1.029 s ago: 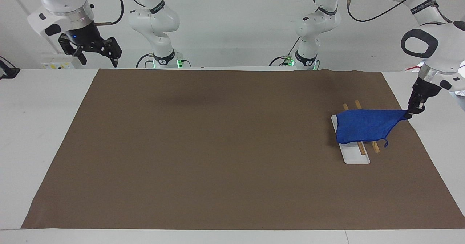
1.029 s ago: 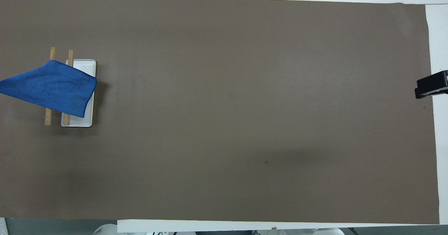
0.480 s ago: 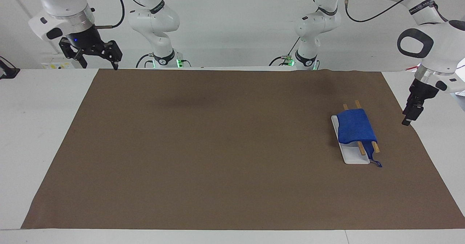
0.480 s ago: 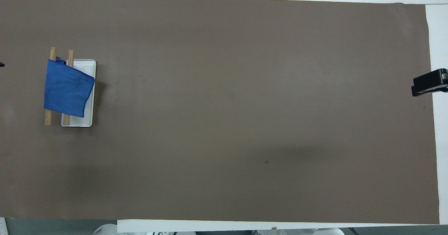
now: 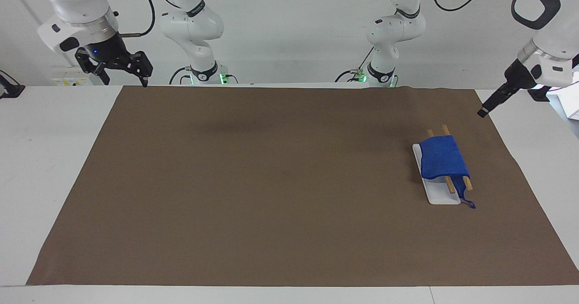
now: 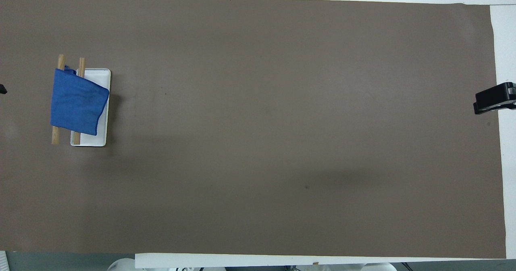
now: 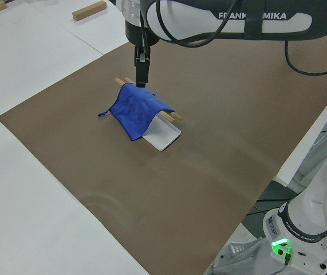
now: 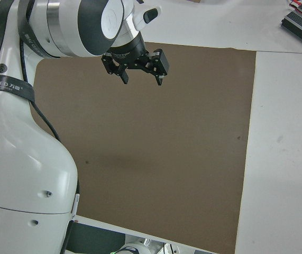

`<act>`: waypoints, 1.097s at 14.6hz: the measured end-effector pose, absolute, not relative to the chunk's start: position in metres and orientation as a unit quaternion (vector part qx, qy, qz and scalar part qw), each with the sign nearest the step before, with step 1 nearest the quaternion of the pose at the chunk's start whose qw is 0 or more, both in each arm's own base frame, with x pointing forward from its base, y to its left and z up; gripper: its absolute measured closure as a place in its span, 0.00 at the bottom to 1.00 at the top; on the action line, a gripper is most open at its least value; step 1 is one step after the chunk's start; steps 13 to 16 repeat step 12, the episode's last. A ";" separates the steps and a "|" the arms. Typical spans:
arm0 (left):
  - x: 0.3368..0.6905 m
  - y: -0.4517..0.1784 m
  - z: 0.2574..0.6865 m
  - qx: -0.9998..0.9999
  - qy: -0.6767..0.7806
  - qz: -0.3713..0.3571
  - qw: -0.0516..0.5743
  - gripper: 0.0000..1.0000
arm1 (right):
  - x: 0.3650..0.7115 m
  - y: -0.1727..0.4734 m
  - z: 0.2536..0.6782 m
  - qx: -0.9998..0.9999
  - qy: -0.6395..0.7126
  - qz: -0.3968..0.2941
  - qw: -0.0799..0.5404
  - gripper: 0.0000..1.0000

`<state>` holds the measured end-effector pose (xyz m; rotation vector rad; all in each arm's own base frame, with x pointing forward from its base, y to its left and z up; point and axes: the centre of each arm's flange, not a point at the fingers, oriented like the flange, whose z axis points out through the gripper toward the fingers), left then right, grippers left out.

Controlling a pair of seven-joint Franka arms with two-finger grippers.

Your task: Right arm passes towel to left arm to hang

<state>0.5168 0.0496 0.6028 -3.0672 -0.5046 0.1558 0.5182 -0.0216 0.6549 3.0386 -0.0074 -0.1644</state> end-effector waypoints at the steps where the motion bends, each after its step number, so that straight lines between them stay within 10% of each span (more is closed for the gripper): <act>1: 0.511 0.034 0.615 -0.991 -0.107 0.069 0.040 0.00 | 0.517 -0.020 0.655 0.997 -0.001 -0.057 0.049 0.00; 16: 0.536 -0.063 0.650 -0.995 0.019 0.098 0.028 0.00 | 0.514 -0.027 0.645 0.998 0.007 -0.065 0.000 0.00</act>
